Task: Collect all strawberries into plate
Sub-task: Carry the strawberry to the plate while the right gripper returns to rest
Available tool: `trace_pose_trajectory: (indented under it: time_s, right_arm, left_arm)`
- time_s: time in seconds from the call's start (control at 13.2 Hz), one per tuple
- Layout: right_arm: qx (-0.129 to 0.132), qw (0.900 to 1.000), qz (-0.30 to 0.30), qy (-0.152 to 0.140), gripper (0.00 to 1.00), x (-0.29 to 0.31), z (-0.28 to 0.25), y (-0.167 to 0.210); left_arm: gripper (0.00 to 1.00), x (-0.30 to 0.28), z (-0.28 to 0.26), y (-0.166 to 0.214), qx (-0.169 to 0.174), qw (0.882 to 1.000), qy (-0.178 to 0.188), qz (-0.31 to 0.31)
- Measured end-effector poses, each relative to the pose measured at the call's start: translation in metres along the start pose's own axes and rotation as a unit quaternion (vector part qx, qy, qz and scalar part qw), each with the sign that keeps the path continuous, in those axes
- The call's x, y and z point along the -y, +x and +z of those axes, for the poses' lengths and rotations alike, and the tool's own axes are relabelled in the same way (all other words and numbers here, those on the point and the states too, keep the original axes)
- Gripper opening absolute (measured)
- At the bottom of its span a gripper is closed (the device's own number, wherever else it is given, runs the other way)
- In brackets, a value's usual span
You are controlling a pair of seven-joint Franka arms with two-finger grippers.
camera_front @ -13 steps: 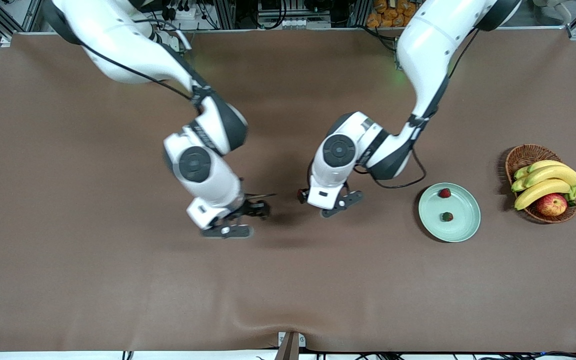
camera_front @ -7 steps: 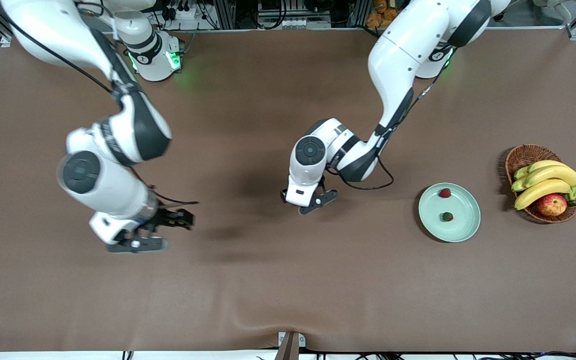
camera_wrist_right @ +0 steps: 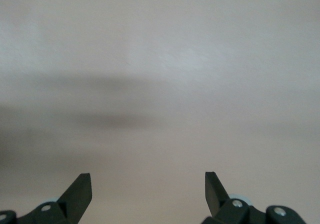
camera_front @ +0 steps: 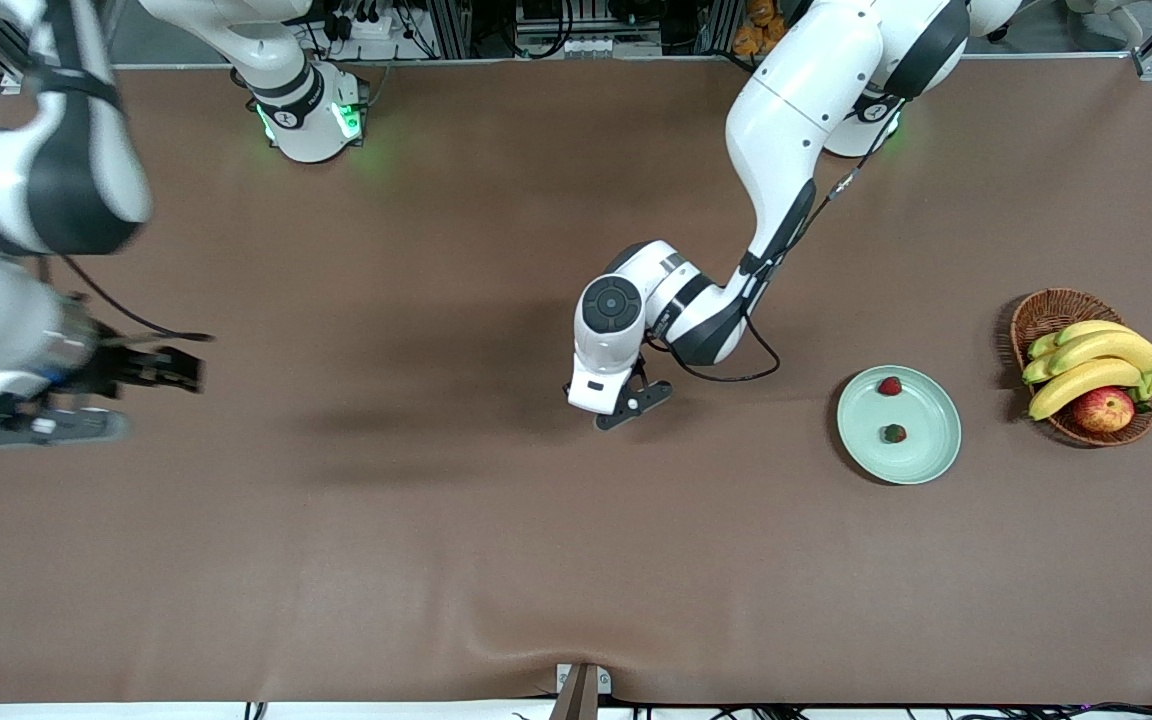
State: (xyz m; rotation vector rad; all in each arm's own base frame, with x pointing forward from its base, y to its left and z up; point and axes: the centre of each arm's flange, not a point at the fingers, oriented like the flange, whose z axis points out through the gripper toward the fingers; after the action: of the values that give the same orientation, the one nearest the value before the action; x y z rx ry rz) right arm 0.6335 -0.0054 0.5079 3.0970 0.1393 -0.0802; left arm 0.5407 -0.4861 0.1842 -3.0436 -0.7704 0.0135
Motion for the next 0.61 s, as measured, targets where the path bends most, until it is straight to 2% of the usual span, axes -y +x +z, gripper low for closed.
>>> trace_pose_trajectory:
  time_s: [0.15, 0.23, 0.45, 0.61]
  right_arm:
    - [0.007, 1.000, 0.002, 0.010, 1.00, -0.042, -0.018, -0.020]
    - [0.012, 1.000, 0.007, 0.013, 1.00, -0.050, -0.030, -0.032]
    - [0.011, 0.999, 0.021, 0.028, 1.00, -0.052, -0.073, -0.065]
    - [0.020, 0.997, 0.054, 0.046, 1.00, -0.050, -0.090, -0.084]
  left_arm:
    - [0.32, 0.019, -0.031, 0.041, -0.012, 1.000, 0.026, 0.001]
    - [0.32, 0.038, -0.057, 0.075, -0.014, 0.999, 0.035, 0.008]
    - [0.32, 0.123, -0.115, 0.177, -0.003, 0.997, 0.055, 0.055]
    - [0.32, 0.182, -0.123, 0.214, 0.013, 0.993, 0.067, 0.096]
